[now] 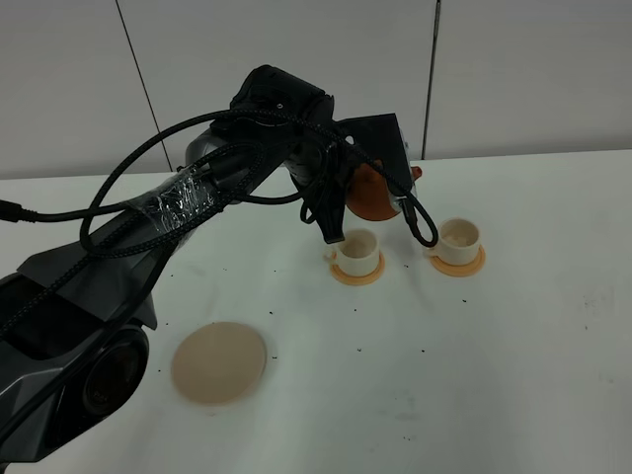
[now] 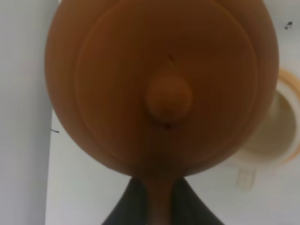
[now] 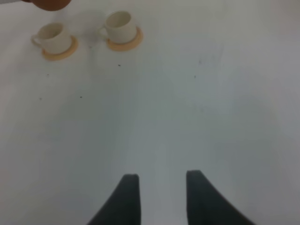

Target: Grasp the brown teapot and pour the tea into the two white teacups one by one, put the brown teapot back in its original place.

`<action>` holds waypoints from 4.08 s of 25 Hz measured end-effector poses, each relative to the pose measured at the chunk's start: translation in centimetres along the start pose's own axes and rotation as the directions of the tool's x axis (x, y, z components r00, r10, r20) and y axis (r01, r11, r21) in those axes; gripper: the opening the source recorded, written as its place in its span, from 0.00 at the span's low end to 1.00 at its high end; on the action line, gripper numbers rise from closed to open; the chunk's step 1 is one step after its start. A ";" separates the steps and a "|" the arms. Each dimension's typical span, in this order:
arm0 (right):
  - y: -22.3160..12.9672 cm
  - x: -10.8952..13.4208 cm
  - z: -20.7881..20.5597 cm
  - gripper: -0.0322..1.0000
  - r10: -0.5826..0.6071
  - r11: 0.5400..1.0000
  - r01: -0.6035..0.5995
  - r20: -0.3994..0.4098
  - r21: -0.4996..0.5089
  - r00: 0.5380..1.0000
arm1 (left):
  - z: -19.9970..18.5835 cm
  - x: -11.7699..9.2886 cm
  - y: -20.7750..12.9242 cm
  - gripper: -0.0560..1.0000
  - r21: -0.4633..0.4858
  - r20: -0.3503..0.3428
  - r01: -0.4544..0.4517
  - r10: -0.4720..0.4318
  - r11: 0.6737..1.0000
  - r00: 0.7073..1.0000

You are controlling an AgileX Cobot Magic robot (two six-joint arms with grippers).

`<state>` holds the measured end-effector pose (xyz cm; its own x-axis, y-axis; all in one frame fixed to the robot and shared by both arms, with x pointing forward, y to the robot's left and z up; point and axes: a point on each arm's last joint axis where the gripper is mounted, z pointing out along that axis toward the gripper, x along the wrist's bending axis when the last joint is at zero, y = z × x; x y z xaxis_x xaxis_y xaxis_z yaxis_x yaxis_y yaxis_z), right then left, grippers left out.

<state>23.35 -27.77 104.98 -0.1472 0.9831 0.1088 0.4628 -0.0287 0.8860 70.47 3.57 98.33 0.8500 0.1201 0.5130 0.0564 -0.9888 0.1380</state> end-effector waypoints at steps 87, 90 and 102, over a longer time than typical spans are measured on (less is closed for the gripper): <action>0.0 0.0 0.0 0.26 0.001 1.000 -0.001 0.000 0.000 1.000 | 3.7 -1.7 1.9 0.22 0.070 -0.116 -0.210 0.217 0.975 0.969; 0.0 0.0 0.0 0.26 0.000 1.000 0.000 0.000 0.000 1.000 | 3.7 -1.6 1.9 0.22 0.077 -0.133 -0.230 0.238 0.970 0.962; 0.0 0.0 0.0 0.26 0.000 1.000 0.000 0.000 0.000 1.000 | 3.5 -1.2 2.7 0.22 0.047 -0.203 -0.329 0.332 0.943 0.921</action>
<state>23.35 -27.77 104.98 -0.1471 0.9831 0.1089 0.4628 -0.0289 0.8860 71.41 0.41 95.13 0.6952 -0.1995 0.6905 -0.2024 -0.9762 -0.0783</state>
